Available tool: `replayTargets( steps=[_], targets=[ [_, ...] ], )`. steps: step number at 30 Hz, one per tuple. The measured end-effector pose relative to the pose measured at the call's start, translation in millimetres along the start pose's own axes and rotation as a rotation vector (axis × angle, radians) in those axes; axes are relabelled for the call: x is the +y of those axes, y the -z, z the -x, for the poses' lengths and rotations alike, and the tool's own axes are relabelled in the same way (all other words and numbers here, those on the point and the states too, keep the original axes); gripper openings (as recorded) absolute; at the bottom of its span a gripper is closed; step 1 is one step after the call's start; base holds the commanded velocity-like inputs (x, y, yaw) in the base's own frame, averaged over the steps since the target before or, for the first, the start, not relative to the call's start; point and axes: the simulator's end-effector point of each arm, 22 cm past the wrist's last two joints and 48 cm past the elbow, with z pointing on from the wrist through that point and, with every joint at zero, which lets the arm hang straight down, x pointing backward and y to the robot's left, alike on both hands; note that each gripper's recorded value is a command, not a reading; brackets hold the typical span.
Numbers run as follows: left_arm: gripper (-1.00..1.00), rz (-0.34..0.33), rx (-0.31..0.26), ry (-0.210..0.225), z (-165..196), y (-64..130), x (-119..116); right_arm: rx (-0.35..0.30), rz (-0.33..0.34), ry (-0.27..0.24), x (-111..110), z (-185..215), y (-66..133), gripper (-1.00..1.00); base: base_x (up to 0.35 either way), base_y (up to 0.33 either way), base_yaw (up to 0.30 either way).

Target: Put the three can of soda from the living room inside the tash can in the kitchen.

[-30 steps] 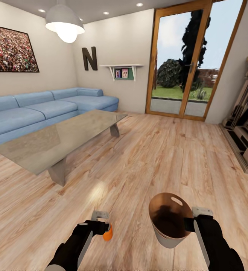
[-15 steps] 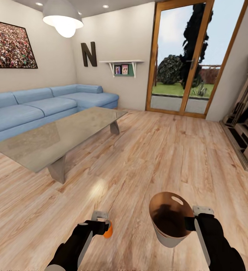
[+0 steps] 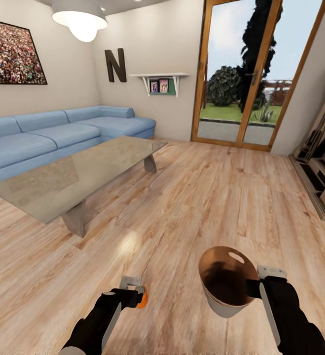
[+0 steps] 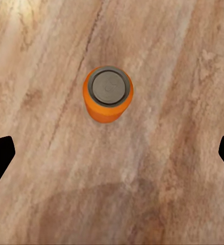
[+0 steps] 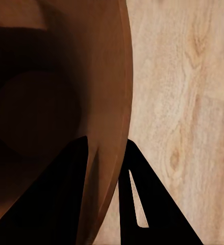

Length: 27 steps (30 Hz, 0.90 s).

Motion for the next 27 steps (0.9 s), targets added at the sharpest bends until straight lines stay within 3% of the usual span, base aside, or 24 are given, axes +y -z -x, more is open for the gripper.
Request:
replayTargets(
  steps=[27],
  targets=[
    [1.00,-0.003,0.041,0.006,-18.7,-12.2,0.4,0.023,-0.006,0.001,-0.4,-7.1,-10.9,-1.00,0.000,0.000,0.000]
  ],
)
